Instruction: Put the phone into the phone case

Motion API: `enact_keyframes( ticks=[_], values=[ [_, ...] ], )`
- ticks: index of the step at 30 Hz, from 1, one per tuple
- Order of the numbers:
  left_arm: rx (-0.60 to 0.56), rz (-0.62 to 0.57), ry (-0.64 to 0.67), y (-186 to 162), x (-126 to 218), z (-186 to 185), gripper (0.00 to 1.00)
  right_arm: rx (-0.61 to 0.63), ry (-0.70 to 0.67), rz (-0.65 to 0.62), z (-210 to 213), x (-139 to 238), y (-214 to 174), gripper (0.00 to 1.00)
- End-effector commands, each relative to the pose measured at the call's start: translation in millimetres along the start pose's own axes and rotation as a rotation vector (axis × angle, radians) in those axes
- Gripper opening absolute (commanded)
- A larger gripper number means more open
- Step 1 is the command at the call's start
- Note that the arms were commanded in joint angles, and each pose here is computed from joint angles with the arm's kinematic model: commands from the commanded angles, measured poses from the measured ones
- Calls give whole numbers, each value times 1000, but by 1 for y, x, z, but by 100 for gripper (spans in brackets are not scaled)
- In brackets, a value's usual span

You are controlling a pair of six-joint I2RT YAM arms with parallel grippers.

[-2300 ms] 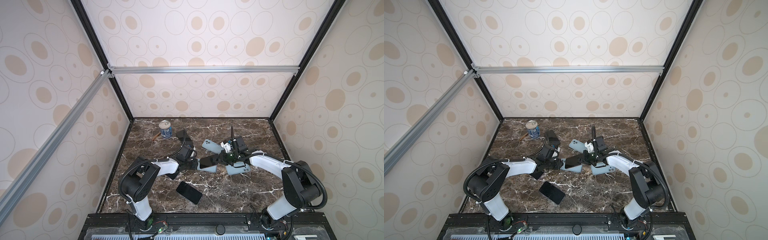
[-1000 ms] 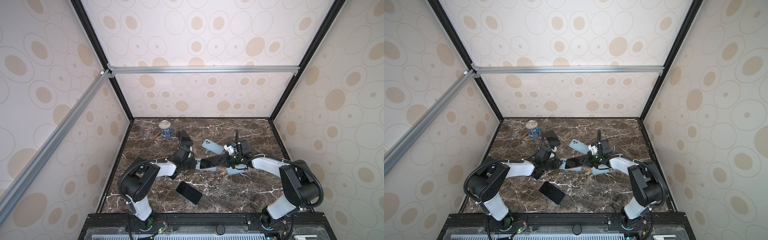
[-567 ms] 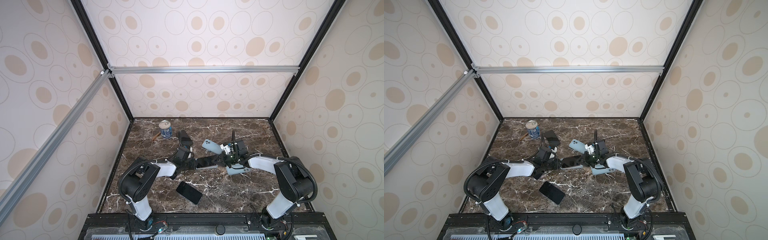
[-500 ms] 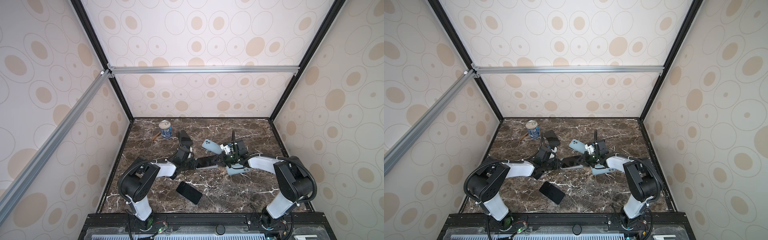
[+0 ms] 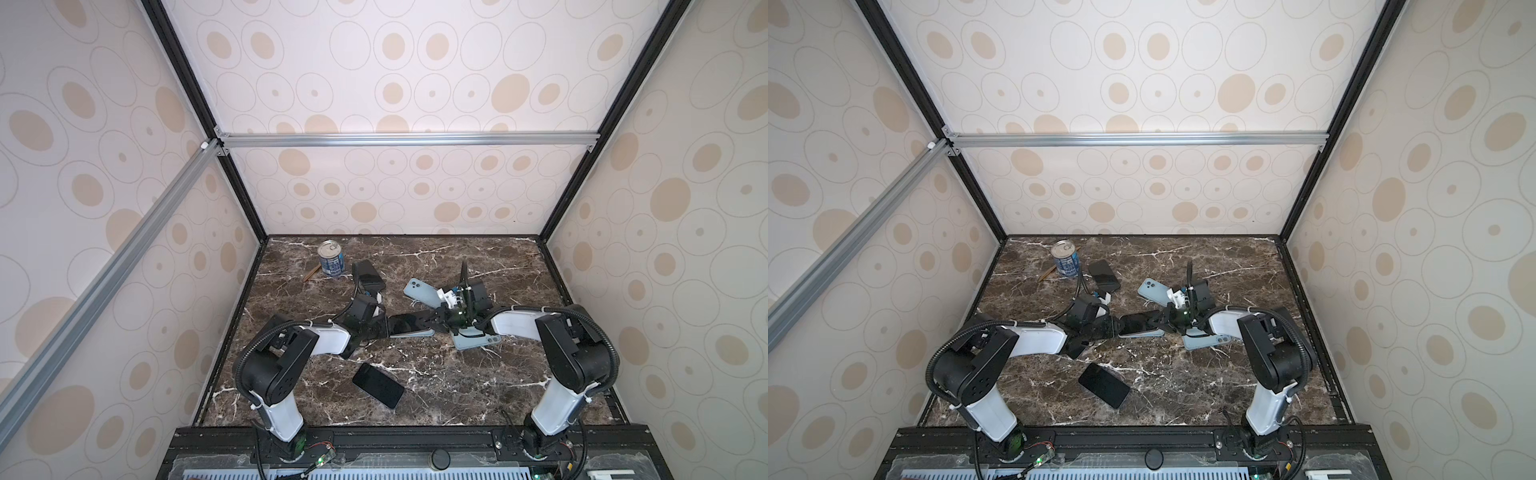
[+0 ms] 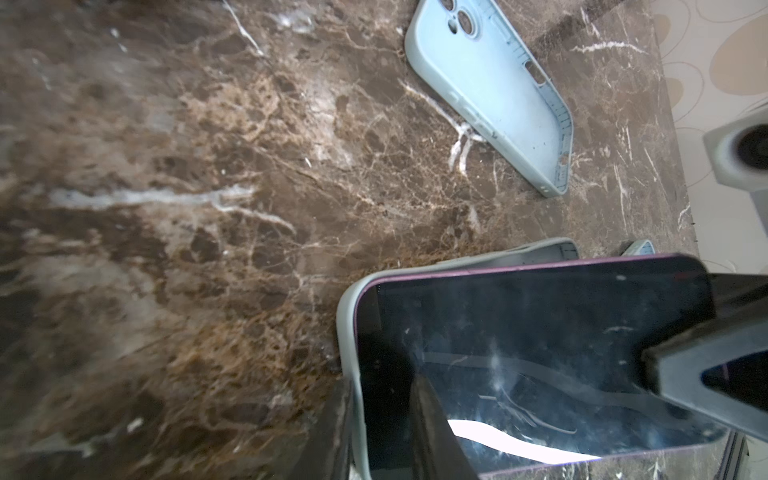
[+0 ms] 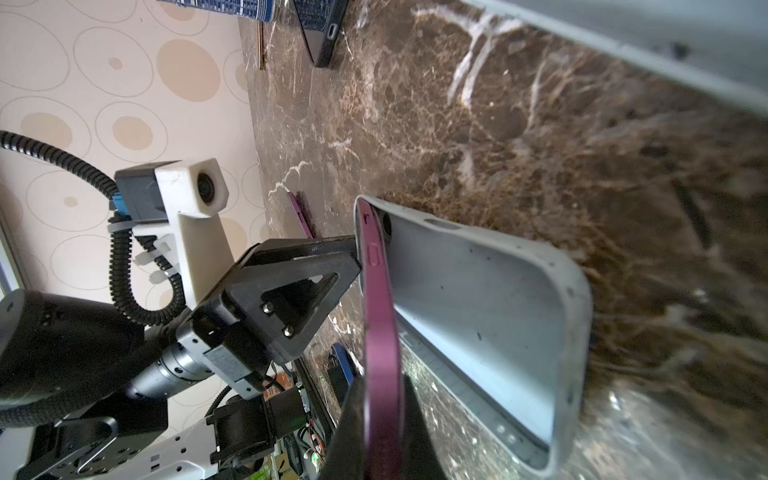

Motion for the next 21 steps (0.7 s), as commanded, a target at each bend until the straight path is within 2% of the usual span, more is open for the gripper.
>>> enact_keyframes(
  ticks=[1,4,9,13,21],
  values=[
    [-2,121,-86,-32,-2,-16,25,-138,-187,125,-55,-21,-51,0],
    [-15,101,-47,-30,-3,-8,25,-132,-213,139,-60,-21,-54,0],
    [-78,50,114,-26,-1,23,25,-105,-294,164,-73,-17,-58,0],
    [-93,49,137,-30,0,31,25,-88,-327,187,-77,-17,-57,0],
    [-107,75,189,-38,-3,47,25,-55,-360,177,-71,-13,-43,9]
  ],
)
Point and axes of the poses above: each gripper's point midway between its finger pads, its own x axis back along the fingers, its own z axis along the line the jaws close on, y = z × x, the point moved 1 cm from there along x, back along the fingers, and after that the axes turned 11 degrees about x, right-handed, at the moved point
